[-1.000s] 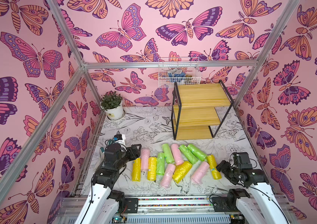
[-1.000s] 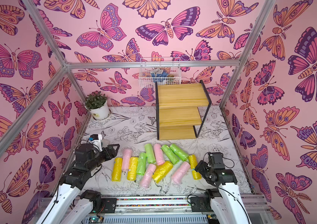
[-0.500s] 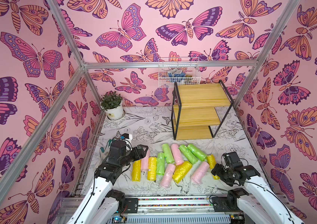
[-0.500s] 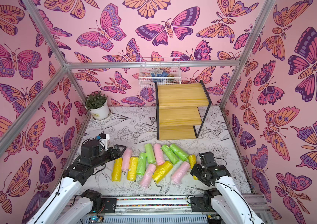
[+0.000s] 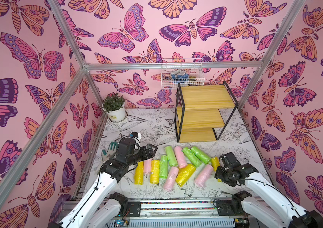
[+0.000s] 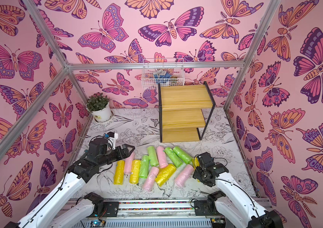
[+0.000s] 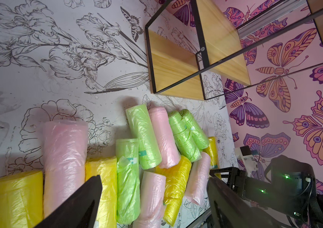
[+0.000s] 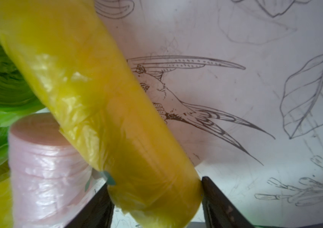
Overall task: Sort the rolls of trash bags by color and place them on the shelf
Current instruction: Pick up the roll of trash bags from the center of the board.
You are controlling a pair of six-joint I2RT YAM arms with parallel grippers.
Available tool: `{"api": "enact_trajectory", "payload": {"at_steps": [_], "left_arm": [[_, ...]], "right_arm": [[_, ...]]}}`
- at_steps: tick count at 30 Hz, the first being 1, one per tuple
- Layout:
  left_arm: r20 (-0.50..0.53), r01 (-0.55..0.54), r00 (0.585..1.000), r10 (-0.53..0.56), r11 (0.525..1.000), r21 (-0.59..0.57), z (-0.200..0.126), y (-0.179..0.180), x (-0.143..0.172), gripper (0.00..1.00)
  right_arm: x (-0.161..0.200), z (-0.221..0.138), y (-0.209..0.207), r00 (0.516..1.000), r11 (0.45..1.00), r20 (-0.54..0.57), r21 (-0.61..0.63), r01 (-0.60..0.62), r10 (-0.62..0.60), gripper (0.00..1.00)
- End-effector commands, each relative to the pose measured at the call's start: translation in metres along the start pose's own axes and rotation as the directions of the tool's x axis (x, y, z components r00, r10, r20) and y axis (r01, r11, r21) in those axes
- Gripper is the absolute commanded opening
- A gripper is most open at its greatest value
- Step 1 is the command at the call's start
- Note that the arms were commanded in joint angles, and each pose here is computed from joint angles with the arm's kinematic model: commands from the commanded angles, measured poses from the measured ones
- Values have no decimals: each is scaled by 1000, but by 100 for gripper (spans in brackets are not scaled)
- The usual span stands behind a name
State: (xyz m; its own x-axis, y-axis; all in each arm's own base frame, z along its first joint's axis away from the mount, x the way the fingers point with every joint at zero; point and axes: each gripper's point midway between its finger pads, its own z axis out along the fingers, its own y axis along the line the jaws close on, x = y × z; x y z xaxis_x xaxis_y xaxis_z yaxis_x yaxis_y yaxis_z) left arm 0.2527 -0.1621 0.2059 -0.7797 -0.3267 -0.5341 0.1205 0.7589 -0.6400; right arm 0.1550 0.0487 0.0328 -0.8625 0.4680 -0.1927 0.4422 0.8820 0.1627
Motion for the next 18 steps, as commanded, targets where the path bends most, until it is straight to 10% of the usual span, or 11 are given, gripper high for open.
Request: {"api": "enact_trajectory", "payload": {"at_steps": [1, 18], "left_arm": [[-18, -16, 1000, 16, 1000, -24, 3, -3, 2, 92], [-91, -126, 987, 129, 992, 32, 18, -60, 17, 100]], "right_arm": [[-8, -6, 0, 999, 1000, 32, 20, 10, -11, 69], [-10, 0, 10, 998, 998, 37, 5, 58, -59, 50]]}}
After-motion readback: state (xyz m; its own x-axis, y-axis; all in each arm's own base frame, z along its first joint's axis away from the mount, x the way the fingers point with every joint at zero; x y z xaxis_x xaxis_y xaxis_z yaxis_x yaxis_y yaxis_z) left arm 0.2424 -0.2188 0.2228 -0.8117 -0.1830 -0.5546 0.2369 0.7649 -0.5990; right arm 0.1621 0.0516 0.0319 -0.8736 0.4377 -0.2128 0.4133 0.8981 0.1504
